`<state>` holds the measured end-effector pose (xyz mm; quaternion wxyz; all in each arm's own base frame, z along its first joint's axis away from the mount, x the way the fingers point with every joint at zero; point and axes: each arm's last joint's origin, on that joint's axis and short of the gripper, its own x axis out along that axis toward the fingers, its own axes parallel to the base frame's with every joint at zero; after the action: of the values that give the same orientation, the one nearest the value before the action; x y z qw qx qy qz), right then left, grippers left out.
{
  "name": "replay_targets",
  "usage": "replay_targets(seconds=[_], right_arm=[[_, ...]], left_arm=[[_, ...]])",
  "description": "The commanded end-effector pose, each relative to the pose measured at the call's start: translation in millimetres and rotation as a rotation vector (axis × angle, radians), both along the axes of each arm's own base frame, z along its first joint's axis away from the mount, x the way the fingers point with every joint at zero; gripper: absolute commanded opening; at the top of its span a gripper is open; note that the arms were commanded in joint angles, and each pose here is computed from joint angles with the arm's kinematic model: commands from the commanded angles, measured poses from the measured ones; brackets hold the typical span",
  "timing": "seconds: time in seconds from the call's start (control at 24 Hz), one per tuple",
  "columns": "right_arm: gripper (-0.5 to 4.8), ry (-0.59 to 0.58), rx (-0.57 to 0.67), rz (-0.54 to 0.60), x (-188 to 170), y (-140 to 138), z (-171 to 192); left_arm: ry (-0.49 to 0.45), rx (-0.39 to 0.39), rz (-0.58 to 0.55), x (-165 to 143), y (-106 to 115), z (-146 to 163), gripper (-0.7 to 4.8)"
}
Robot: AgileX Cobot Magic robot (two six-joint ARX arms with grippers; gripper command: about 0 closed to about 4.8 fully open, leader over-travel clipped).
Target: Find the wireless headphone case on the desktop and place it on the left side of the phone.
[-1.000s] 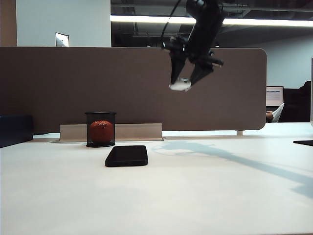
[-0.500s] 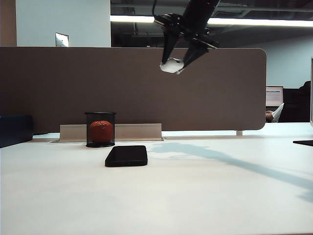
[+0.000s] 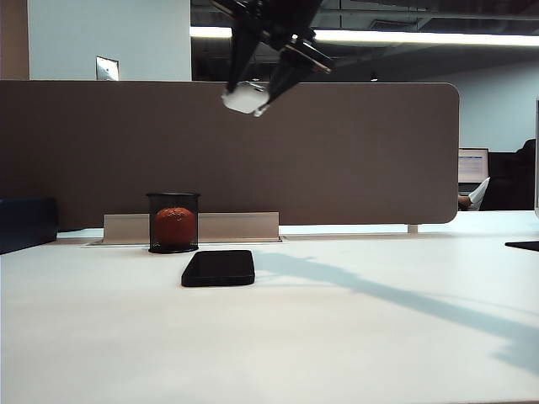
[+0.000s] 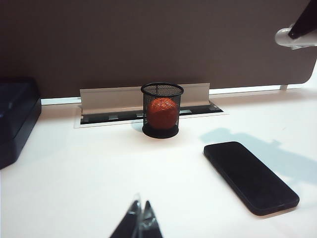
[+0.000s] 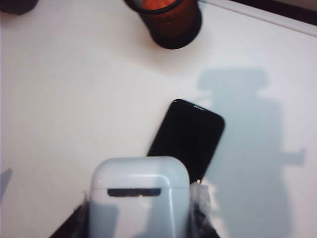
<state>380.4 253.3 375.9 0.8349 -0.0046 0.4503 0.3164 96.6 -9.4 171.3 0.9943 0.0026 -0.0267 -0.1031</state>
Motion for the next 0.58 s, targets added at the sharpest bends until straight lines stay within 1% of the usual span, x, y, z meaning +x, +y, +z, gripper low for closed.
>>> replay_targets(seconds=[0.04,0.21,0.37,0.58], right_arm=[[1.97,-0.027,0.033,0.012,-10,11,8],[1.97,-0.058,0.079,0.021,-18,31,12],[1.97,-0.11,0.071,0.014,-27,47,14],[1.97,-0.104,0.115,0.017,-32,65,6]], left_arm=[[-0.015,-0.003,0.001,0,0,2,-0.05],[-0.015,-0.003,0.001,0,0,2,-0.05],[-0.015,-0.003,0.001,0,0,2,-0.05],[-0.015,-0.003,0.001,0,0,2,-0.05]])
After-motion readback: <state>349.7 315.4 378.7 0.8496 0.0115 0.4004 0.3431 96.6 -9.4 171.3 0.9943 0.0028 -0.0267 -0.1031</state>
